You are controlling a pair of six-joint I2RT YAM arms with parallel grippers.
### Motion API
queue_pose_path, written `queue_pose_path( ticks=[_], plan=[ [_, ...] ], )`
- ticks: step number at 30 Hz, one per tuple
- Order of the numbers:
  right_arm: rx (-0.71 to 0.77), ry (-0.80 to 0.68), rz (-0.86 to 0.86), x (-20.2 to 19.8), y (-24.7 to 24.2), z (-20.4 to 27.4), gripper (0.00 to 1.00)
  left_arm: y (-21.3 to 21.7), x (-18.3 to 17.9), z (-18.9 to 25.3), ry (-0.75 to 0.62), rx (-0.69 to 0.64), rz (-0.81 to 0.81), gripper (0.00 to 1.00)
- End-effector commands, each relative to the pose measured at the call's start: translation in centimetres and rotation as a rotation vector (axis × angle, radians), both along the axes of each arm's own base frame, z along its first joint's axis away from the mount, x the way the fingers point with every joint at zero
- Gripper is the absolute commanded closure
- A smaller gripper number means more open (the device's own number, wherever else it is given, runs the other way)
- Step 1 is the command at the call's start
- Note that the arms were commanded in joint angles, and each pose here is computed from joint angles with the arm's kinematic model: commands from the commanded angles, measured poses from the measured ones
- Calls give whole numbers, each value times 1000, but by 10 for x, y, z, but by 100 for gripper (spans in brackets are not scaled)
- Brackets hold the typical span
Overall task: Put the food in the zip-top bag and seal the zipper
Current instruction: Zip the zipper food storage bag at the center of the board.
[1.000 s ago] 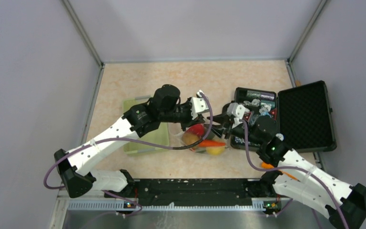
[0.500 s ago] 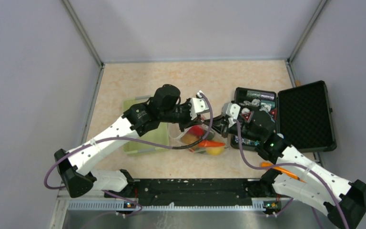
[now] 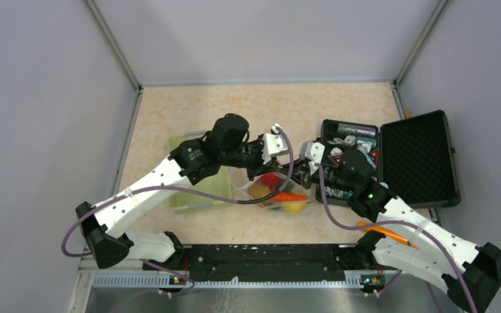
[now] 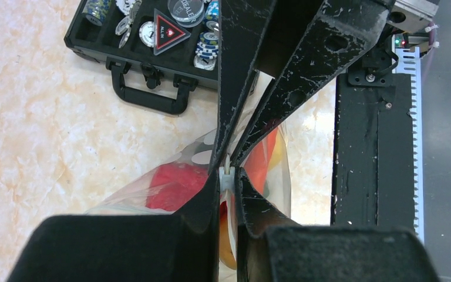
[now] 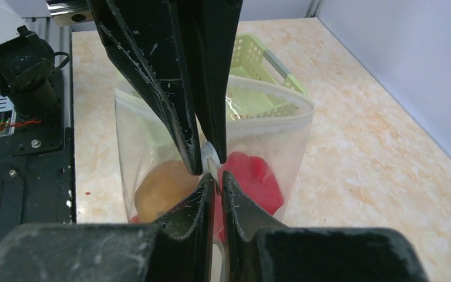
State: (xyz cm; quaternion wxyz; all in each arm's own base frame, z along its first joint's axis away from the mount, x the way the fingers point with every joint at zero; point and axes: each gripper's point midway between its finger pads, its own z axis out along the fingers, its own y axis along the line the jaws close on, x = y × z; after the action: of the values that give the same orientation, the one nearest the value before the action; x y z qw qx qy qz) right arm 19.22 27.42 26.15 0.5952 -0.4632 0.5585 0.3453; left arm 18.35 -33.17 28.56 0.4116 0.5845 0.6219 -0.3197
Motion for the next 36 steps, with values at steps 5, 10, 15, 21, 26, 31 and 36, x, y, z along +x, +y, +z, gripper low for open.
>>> queue_pose_path(
  ticks=[5, 10, 15, 21, 26, 31, 36],
  plan=[
    [70, -74, 53, -6, 5, 37, 98, -7, 4, 17, -42, -25, 3, 100],
    [102, -80, 51, -7, 5, 39, 93, -8, 5, 19, -44, -33, 7, 100],
    [89, -67, 22, 1, 6, 33, 100, -8, 2, 19, -35, -39, -6, 100],
    [199, -90, -77, 7, -7, 46, 100, 1, 15, 3, -38, 19, 83, 100],
    [261, -85, -147, 10, -16, 54, 100, 11, 27, -11, -60, 68, 168, 100],
    [254, -77, -135, 7, -10, 48, 100, 16, 32, -19, -61, 102, 198, 100],
    [235, -86, -108, 3, -7, 46, 100, 10, 29, -9, -68, 66, 168, 100]
  ],
)
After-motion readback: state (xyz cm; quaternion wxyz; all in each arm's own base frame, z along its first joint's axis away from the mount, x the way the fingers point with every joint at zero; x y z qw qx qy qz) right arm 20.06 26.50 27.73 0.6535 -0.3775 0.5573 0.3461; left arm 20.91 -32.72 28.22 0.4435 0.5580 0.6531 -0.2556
